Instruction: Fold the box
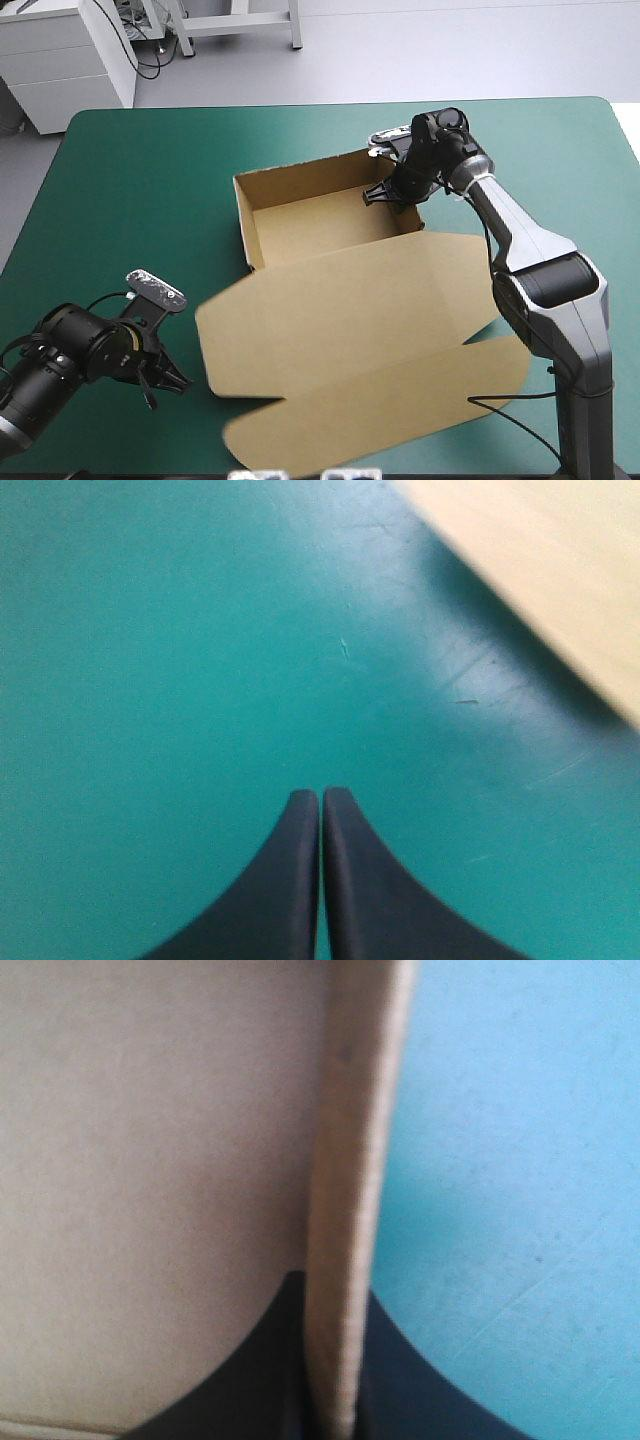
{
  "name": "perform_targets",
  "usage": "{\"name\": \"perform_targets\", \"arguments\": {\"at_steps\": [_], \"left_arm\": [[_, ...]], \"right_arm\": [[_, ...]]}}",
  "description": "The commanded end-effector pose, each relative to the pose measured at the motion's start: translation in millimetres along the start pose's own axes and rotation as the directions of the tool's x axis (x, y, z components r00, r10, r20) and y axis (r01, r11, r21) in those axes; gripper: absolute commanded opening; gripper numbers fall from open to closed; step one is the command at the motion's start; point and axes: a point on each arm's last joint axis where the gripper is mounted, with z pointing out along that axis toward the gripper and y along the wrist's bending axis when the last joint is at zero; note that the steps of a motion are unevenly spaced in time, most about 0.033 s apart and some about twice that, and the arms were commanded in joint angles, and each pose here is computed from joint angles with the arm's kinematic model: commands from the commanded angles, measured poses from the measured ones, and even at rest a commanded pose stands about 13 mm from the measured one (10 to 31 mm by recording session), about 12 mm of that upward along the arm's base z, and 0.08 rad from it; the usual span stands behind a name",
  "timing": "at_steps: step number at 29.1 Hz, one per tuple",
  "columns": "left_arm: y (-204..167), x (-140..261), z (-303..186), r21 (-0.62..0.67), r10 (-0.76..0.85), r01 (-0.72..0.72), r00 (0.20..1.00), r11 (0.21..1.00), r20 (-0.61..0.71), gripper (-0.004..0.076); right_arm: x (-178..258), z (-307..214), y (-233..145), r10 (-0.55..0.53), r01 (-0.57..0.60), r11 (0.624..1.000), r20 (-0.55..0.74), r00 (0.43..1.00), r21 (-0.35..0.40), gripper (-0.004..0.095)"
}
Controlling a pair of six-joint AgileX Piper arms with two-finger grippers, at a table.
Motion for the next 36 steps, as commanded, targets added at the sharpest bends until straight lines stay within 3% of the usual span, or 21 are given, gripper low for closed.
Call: {"name": "perform_targets", "arguments": {"at_steps": [1, 4, 8, 13, 17, 22, 25, 32, 34, 36], "left_arm": [[2, -5, -8, -0.008, -0.009, 0.010, 0.998, 1.000, 0.058, -0.0008], [1, -5, -8, -0.004, -0.013, 0.013, 0.998, 1.000, 0.059, -0.0008], [1, -5, -8, -0.004, -0.012, 0.012, 0.998, 1.000, 0.059, -0.0008], [2, -5, -8, -0.007, -0.010, 0.011, 0.998, 1.000, 0.058, -0.0008], [2, -5, -8, -0.007, -0.010, 0.011, 0.998, 1.000, 0.058, -0.0008], [2, -5, -8, -0.007, -0.010, 0.011, 0.998, 1.000, 0.058, -0.0008], [2, -5, -8, -0.008, -0.010, 0.011, 0.998, 1.000, 0.064, -0.0008], [2, -7, -8, -0.008, -0.010, 0.011, 0.996, 1.000, 0.085, -0.0008], [2, -7, -8, -0.008, -0.010, 0.011, 0.997, 1.000, 0.083, -0.0008], [2, -6, -8, -0.008, -0.010, 0.011, 0.997, 1.000, 0.073, -0.0008]], "right_arm": [[-3, -45, 0, -0.062, 0.058, 0.997, 0.091, 0.994, 0.046, -0.0018], [-1, -62, -16, -0.085, 0.067, 0.984, 0.107, 0.991, 0.166, -0.0018], [1, -91, -51, -0.073, 0.033, 0.971, 0.164, 0.984, 0.238, -0.0018], [14, -121, -123, 0.063, -0.134, 0.946, 0.237, 0.969, 0.295, -0.0018], [45, -137, -195, 0.208, -0.297, 0.893, 0.275, 0.939, 0.339, -0.0019], [87, -152, -261, 0.355, -0.458, 0.819, 0.322, 0.878, 0.346, -0.0019], [110, -161, -288, 0.426, -0.540, 0.784, 0.366, 0.827, 0.308, -0.0019], [136, -170, -312, 0.485, -0.596, 0.754, 0.379, 0.789, 0.277, -0.0011], [138, -169, -313, 0.490, -0.597, 0.753, 0.371, 0.789, 0.277, 0.0036], [139, -169, -313, 0.480, -0.585, 0.760, 0.362, 0.799, 0.282, 0.0193]]}}
